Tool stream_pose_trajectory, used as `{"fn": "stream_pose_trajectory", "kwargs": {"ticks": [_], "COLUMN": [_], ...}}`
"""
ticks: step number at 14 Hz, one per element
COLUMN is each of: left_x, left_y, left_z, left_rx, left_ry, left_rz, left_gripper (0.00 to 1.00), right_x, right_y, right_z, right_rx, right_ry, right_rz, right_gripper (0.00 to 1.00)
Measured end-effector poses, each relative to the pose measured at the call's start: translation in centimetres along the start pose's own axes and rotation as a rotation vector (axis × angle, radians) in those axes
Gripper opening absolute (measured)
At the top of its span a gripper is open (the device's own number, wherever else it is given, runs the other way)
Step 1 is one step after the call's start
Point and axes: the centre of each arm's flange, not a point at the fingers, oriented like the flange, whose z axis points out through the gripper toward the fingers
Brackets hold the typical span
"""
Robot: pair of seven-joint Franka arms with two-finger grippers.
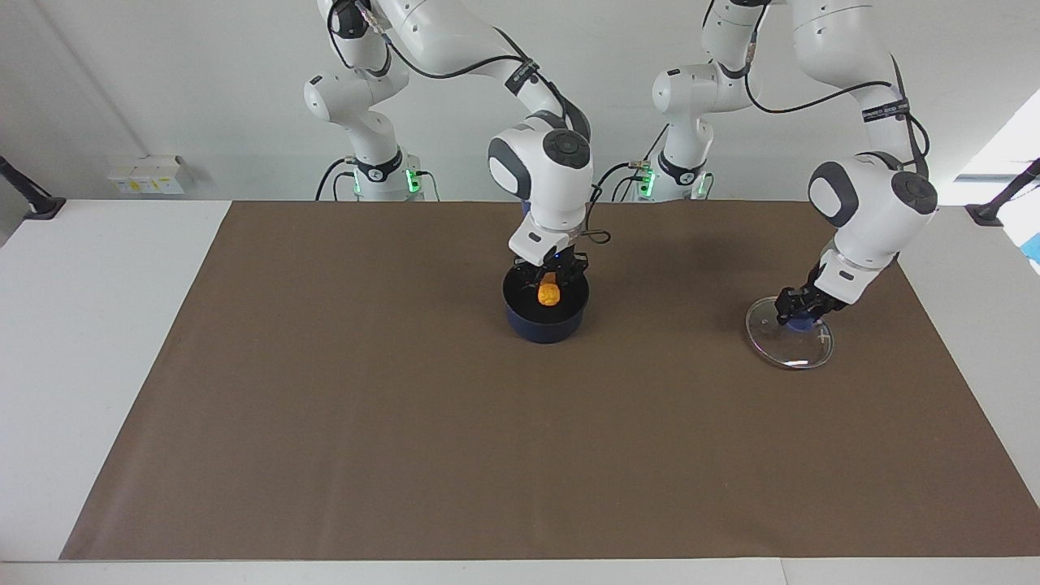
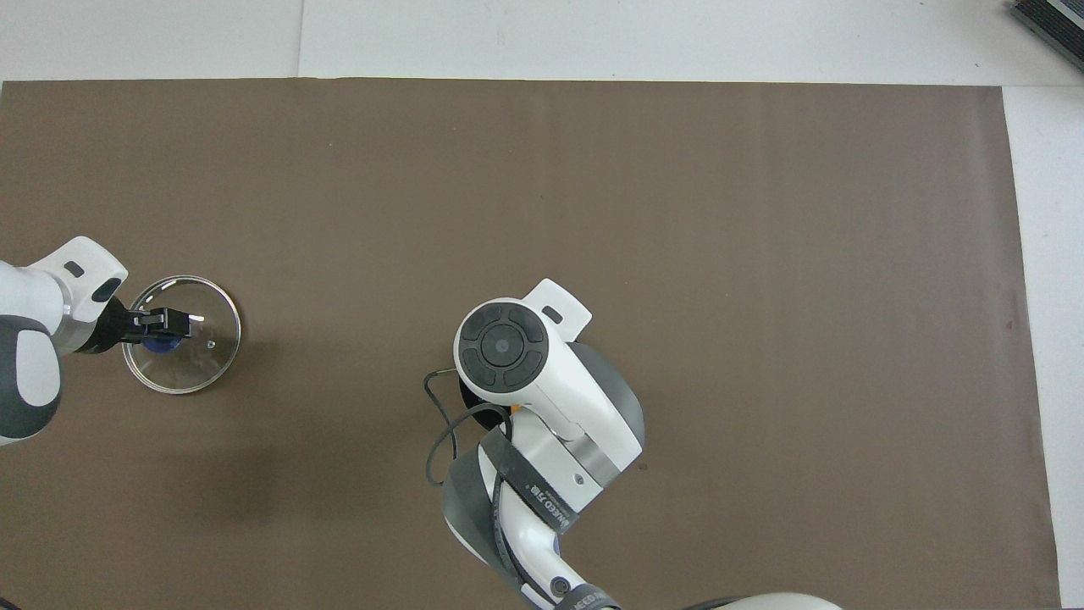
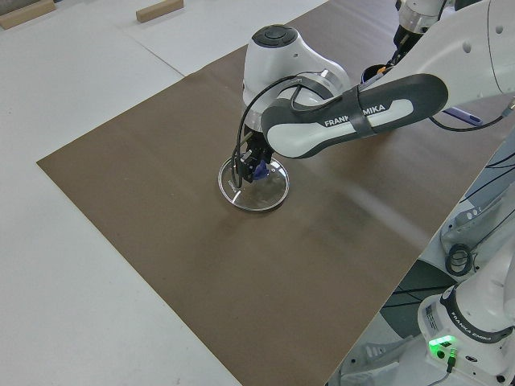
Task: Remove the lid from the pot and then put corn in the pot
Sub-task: 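Lower the lid onto the table with the left gripper and release it, then carry the corn over the pot with the right gripper and release it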
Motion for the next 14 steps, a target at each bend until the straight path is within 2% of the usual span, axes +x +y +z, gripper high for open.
{"fn": "stream_pose_trajectory", "kwargs": {"ticks": [2, 6, 9, 11, 14], "left_x": [0.3, 2.2, 3.5, 4.0, 4.3], "left_y": [0.3, 2.0, 6.0, 8.2, 10.2], "left_z": [-0.4, -3.7, -7.5, -10.1, -14.4], "left_rx": [0.000, -0.004, -0.012, -0.015, -0.019], "left_ry": [0.009, 0.029, 0.013, -0.004, -0.019], "left_rz": [0.004, -0.008, -0.009, 0.009, 0.043], "left_gripper": [1.00, 1.00, 1.00, 1.00, 1.00], "right_x": [0.0, 0.2, 0.9, 1.0, 1.1], "right_y": [0.2, 0.3, 0.5, 0.2, 0.0], "right_z": [0.3, 1.0, 0.4, -0.1, 0.8], "right_rx": [-0.001, 0.011, 0.028, 0.061, 0.068], "right_ry": [-0.001, 0.016, 0.028, 0.018, 0.006], "right_rz": [0.002, 0.006, 0.020, 0.040, 0.047], "right_gripper": [0.39, 0.39, 0.39, 0.39, 0.39]}}
